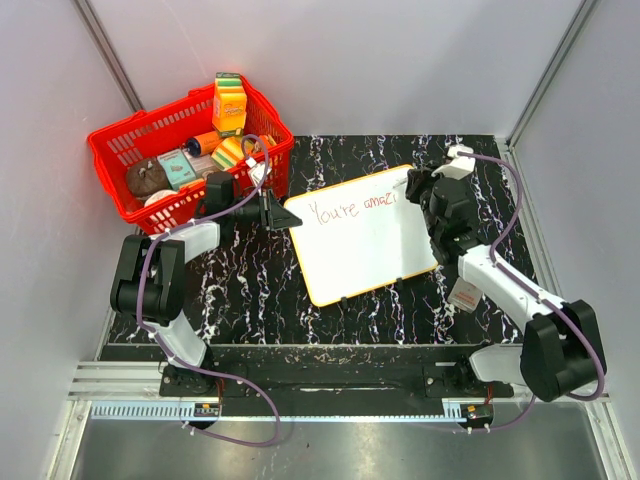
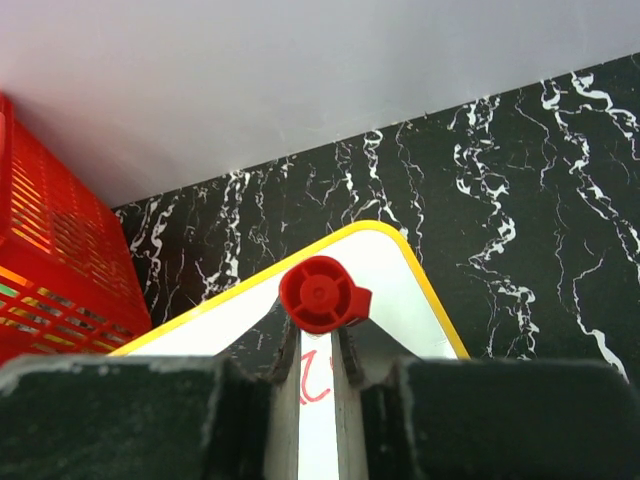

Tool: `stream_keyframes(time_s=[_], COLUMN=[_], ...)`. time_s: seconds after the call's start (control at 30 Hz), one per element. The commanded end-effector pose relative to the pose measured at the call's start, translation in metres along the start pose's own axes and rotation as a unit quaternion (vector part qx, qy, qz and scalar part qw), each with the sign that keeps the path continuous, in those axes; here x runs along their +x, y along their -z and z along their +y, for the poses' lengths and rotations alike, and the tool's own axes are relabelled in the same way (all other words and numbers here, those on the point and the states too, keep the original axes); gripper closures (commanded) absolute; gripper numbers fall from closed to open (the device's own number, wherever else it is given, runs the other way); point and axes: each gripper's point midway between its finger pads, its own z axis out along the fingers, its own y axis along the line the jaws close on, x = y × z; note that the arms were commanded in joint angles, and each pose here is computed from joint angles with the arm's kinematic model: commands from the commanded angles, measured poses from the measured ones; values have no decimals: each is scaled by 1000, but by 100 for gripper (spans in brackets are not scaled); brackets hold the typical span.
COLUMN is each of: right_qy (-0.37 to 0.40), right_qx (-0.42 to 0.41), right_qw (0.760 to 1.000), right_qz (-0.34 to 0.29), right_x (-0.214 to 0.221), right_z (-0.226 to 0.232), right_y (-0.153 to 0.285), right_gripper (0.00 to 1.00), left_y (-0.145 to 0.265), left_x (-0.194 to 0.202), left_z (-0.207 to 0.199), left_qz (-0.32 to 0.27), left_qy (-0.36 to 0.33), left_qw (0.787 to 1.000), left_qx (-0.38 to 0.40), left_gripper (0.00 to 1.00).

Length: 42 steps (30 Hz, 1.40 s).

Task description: Write a sentence on the whiteboard

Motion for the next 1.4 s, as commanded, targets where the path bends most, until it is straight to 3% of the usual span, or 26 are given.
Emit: stream_keyframes(time_s=[0.0,0.23,0.7,1.37], right_qy=[-1,1,-6,-17], right_qx=[3,13,16,-9], right_qw=[1000,1000,999,1000], right_qz=[-24,-14,-46,-25], right_x=[-16,-5,-29,-9], right_z=[2,-5,-10,1], right_y=[-7,-6,16,-5], right_gripper=[100,100,100,100], left_y=[-15,-15,-15,-14], left_x=[37,37,37,38], left_z=[17,17,17,17], left_qz=[40,40,40,41], left_qy=[-53,-53,-53,-52], left_qw=[998,998,998,998], left_qx=[-18,-19,-19,-20], left_gripper=[100,100,100,100])
